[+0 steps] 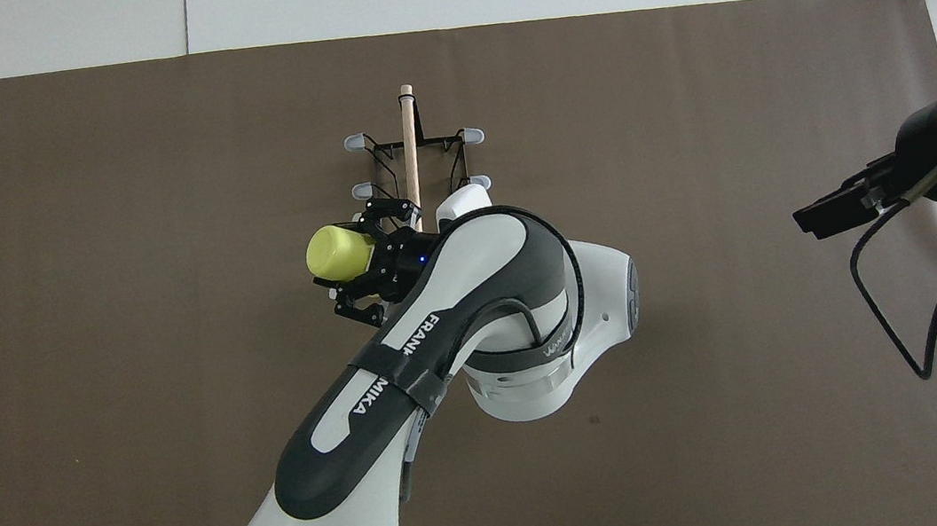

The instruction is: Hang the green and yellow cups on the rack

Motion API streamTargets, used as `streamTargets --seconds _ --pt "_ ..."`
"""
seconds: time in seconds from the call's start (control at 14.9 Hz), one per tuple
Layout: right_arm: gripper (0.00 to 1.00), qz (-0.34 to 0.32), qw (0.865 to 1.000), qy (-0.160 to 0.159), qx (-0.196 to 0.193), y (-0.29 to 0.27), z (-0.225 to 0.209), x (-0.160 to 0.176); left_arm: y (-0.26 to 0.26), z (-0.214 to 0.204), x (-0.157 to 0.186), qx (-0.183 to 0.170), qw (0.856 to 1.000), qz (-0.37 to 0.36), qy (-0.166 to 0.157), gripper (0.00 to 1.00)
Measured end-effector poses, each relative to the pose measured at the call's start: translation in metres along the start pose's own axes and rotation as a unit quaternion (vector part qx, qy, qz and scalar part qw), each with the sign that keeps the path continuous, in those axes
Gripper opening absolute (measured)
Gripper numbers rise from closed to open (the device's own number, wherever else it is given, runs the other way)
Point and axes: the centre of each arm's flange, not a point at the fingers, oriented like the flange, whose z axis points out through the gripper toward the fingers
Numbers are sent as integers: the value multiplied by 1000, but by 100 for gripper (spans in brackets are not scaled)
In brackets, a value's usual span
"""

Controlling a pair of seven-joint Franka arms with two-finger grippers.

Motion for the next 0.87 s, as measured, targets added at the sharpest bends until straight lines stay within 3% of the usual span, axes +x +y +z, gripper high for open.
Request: streamTargets --seconds 0.2,0.27,0.67,0.87 --pt "100 15 1000 -2 1 -1 1 3 0 -2 -1 -1 1000 1 0 95" --pt "100 17 1000 -3 2 -1 1 2 -1 -3 -2 -2 1000 1 -1 100" --pt "100 42 999 -8 3 -2 1 1 0 -1 1 0 1000 -2 1 100" --pt "100 41 999 -8 3 -3 1 1 11 16 29 8 1000 -24 -7 100"
